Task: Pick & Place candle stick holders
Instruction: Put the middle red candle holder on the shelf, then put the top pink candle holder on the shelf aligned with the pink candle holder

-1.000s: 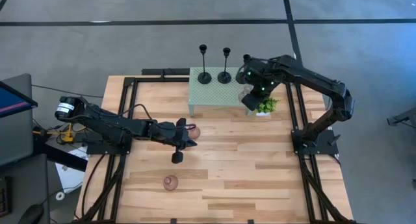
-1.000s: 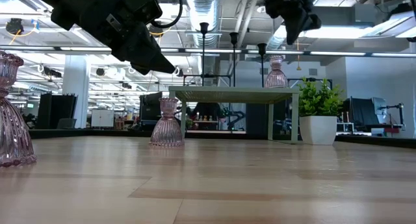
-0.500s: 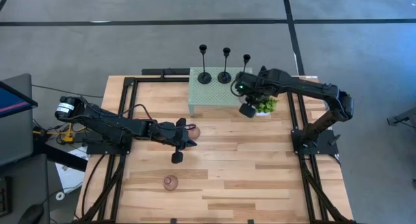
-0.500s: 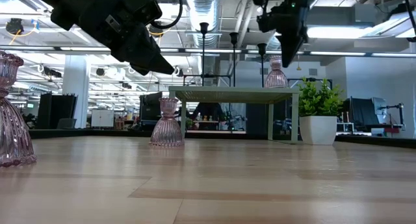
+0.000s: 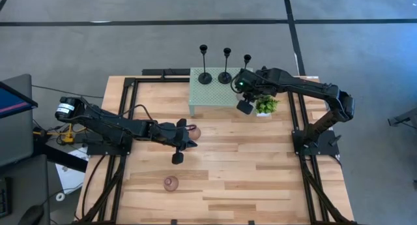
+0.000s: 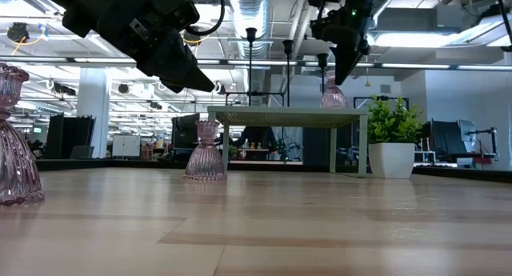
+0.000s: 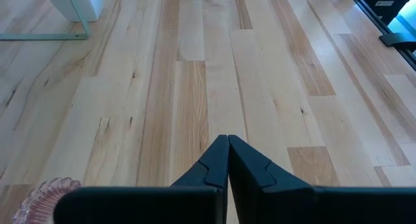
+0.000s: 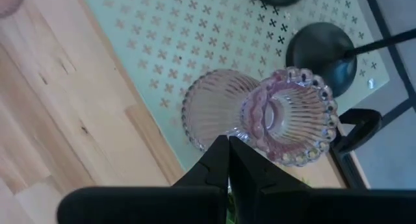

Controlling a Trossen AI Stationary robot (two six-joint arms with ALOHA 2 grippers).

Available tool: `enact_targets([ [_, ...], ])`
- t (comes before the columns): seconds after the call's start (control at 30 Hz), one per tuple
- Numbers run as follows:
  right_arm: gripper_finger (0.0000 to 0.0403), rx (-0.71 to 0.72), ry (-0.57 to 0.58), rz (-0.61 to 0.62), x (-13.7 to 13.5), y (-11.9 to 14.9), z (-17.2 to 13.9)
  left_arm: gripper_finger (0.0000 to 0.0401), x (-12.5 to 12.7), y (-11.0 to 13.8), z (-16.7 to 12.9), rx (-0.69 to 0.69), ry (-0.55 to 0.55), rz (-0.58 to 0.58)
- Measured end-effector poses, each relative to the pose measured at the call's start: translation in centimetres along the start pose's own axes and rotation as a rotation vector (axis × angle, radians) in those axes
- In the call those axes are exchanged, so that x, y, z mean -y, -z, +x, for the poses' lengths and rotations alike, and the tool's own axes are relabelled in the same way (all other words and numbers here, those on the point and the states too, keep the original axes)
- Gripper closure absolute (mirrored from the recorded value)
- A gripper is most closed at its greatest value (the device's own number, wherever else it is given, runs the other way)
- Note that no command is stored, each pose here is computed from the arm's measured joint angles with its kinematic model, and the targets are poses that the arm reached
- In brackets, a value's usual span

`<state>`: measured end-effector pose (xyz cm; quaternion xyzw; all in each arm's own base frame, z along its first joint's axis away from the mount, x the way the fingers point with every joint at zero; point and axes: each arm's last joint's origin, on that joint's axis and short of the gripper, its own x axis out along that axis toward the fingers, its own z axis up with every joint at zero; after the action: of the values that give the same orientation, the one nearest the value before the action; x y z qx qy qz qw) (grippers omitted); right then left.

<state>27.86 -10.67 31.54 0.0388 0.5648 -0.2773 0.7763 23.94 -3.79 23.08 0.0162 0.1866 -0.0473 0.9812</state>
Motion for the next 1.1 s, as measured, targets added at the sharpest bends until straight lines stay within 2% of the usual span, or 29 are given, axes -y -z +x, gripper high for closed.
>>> enact_targets([
  [0.27,0.0403,-0.059,-0.001,0.019,0.4,0.5,0.1,0.0395,0.0,0.1,0.0,-0.006,0.0,0.001],
  [0.37,0.0403,-0.135,0.003,0.032,0.5,1.7,-0.7,0.0394,0.0,0.1,0.0,-0.006,0.0,0.03],
  [0.47,0.0403,-0.15,0.001,0.058,0.2,2.7,-2.1,0.0394,0.0,0.1,0.0,-0.007,0.0,0.059],
  [0.63,0.0403,-0.022,-0.048,0.065,-1.2,4.7,-4.6,0.0395,0.0,0.3,0.0,-0.034,-0.012,0.094],
  [0.8,0.0403,0.176,-0.14,0.068,-2.9,7.0,-6.0,0.0395,-0.3,0.4,-1.0,-0.072,-0.059,0.128],
  [0.93,0.0403,0.298,-0.218,0.081,-4.3,8.8,-5.8,0.0396,-0.4,0.9,-2.2,-0.12,-0.081,0.148],
  [1.1,0.0403,0.404,-0.235,0.063,-6.2,10.8,-4.3,0.0397,-0.7,3.6,-3.8,-0.14,-0.151,0.157],
])
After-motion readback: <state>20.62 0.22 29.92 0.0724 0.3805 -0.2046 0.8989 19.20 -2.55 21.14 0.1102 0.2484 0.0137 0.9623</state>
